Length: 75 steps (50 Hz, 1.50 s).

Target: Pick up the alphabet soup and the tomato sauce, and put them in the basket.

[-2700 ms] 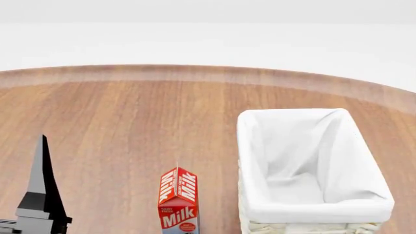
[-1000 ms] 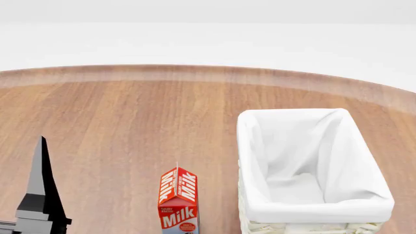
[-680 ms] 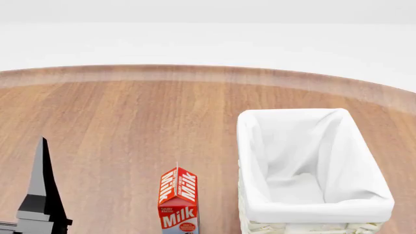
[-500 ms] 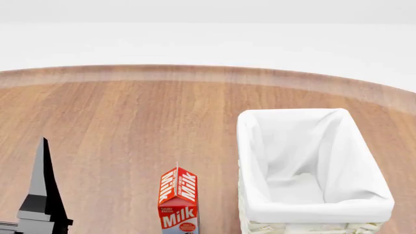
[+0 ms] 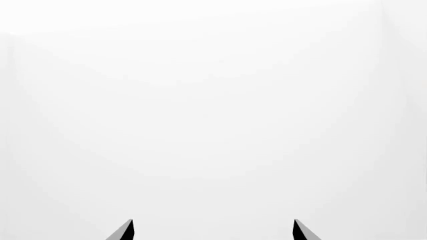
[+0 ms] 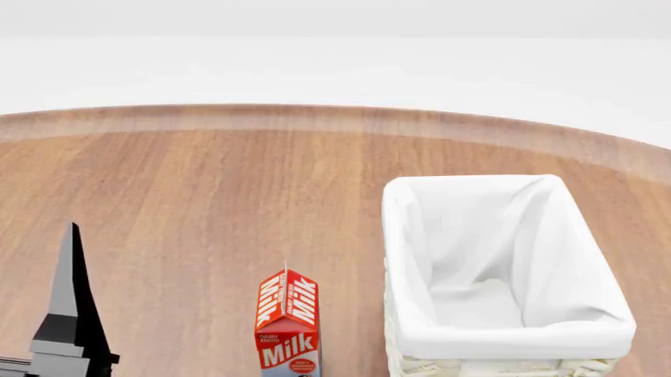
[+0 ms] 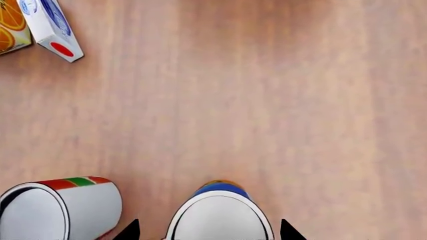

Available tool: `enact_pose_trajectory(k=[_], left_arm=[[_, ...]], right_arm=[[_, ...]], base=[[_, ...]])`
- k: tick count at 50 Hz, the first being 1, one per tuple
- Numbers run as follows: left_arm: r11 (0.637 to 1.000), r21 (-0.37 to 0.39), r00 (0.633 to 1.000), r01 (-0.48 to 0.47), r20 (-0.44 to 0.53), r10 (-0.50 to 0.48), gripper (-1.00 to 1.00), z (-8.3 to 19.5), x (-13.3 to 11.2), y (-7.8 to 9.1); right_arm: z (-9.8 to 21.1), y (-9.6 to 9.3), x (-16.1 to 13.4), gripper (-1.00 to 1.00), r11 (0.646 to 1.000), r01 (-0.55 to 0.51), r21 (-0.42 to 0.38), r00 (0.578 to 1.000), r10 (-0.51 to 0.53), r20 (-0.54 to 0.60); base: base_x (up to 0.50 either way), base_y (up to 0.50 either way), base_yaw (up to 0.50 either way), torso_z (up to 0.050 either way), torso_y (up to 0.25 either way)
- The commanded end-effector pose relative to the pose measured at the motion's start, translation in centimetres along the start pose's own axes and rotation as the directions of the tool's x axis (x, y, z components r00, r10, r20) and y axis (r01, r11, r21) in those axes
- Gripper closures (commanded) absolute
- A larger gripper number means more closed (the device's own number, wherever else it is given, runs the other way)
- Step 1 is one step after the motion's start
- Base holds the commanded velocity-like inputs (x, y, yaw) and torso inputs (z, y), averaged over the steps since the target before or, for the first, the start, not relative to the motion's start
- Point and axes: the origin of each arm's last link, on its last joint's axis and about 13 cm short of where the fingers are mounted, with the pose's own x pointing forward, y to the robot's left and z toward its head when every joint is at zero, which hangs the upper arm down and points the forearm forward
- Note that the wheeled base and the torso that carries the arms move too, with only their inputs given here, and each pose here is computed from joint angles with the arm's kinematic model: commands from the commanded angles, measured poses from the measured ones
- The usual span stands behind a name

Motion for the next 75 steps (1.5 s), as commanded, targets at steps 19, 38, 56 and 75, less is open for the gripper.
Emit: enact_pose_trajectory(k=[19, 38, 56, 75], left_arm=[[1.0, 0.0, 1.0, 0.003, -0.005, -0.003, -1.0, 0.3, 0.1, -0.2], [1.0, 0.0, 1.0, 0.005, -0.004, -0.005, -1.0, 0.3, 0.1, -0.2], [1.0, -0.002, 1.0, 0.006, -0.006, -0.006, -1.0, 0.1, 0.1, -0.3], [1.0, -0.002, 1.0, 0.006, -0.008, -0.006, -1.0, 0.1, 0.0, -0.3]], right_arm=[[-0.4, -0.4, 0.6, -1.0, 1.0, 0.001, 0.026, 1.0, 0.0, -0.012], [-0.8, -0.4, 1.0, -1.0, 0.999, -0.002, 0.033, 1.0, 0.003, -0.023], [-1.1, -0.4, 1.6, -1.0, 0.999, -0.005, 0.051, 0.999, 0.006, -0.031], [-1.4, -0.3, 1.7, 1.0, 0.999, -0.011, 0.047, 1.0, 0.012, -0.028]], base=[[0.0, 0.0, 0.0, 0.0, 0.0], [0.0, 0.0, 0.0, 0.0, 0.0], [0.0, 0.0, 0.0, 0.0, 0.0], [0.0, 0.0, 0.0, 0.0, 0.0]])
